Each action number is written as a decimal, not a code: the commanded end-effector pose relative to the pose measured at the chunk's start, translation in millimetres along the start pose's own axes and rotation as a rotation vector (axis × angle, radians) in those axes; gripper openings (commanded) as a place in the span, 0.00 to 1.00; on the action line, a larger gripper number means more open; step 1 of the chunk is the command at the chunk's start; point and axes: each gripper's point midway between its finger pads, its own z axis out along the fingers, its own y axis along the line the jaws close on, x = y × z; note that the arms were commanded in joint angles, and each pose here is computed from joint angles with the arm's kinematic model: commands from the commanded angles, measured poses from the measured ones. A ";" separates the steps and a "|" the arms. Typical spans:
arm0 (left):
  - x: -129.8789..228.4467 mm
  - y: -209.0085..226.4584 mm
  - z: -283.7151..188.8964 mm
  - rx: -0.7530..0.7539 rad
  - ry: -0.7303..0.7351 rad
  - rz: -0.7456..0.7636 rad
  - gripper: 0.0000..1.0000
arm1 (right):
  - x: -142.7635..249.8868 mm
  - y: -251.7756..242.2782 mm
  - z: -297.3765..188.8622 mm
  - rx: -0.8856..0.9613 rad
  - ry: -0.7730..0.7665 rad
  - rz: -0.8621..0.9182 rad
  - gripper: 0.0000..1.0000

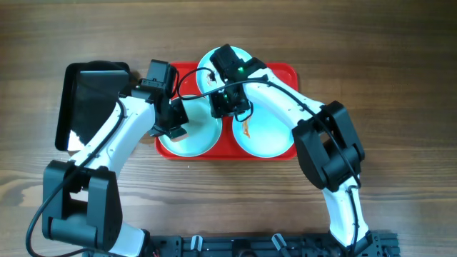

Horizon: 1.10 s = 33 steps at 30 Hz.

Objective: Clean dirty plates on tray and stack at the side

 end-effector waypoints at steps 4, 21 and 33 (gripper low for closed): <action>0.4 4.9 1.4 -0.019 0.000 -0.018 0.04 | 9.8 -12.6 22.9 0.041 0.044 0.022 0.13; 9.7 -33.0 38.7 0.185 -0.071 0.047 0.04 | 17.1 -2.8 33.6 -0.034 0.088 0.074 0.04; -2.0 21.3 60.6 -0.102 -0.251 0.247 0.04 | 20.1 -3.8 33.4 -0.029 0.099 0.075 0.04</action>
